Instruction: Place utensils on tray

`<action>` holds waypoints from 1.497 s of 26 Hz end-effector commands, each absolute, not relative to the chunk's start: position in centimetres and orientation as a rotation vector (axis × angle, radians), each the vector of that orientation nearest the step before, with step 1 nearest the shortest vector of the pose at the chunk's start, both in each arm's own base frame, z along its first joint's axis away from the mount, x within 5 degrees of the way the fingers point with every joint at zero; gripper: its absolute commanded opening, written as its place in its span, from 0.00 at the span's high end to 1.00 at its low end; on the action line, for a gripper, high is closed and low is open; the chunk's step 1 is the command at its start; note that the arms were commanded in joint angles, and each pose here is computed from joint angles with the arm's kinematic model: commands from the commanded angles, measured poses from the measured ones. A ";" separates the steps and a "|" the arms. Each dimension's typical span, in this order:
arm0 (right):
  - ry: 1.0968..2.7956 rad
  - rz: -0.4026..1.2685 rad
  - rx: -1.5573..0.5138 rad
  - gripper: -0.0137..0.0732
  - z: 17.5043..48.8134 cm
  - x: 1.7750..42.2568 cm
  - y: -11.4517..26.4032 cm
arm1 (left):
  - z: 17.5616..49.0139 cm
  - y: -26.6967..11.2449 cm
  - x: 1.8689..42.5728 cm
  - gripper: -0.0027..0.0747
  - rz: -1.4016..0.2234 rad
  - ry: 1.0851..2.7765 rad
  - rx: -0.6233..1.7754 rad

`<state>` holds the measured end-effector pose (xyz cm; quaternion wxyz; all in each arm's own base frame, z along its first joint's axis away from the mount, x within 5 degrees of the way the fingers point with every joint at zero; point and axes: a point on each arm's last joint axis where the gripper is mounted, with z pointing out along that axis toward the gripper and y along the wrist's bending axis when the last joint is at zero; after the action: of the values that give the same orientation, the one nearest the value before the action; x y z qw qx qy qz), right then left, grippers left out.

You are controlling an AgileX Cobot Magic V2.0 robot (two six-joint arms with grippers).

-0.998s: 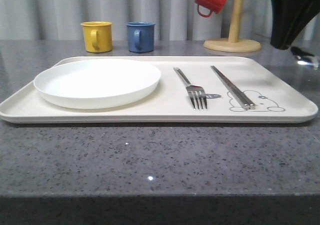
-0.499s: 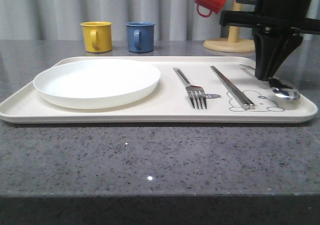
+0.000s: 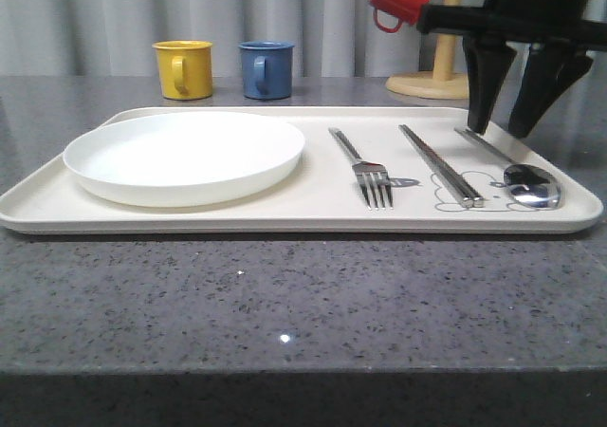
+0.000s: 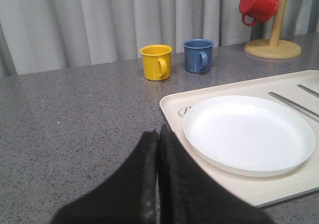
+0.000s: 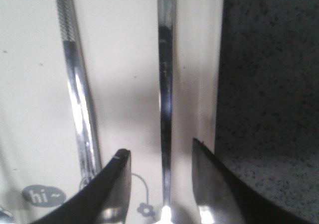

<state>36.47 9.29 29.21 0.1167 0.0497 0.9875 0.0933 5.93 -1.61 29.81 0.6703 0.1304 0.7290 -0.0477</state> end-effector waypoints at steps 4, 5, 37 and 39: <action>2.598 0.228 0.023 0.49 38.2 32.4 7.6 | 31.4 -1.6 5.9 0.99 -0.123 1.548 0.256; 2.569 0.198 0.008 0.54 39.1 31.7 7.3 | 31.4 -1.6 5.9 0.99 -0.123 1.548 0.256; 1.653 0.132 -0.134 0.92 30.6 6.5 1.0 | 31.4 -1.6 5.9 0.99 -0.123 1.548 0.256; 1.654 0.132 -0.134 0.92 30.6 6.5 1.0 | 31.4 -1.6 5.9 0.99 -0.123 1.548 0.256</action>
<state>6.39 0.90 29.02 0.6338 -0.0516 0.7694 0.0608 5.93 -1.61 29.81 0.6703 0.1304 0.7290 -0.0477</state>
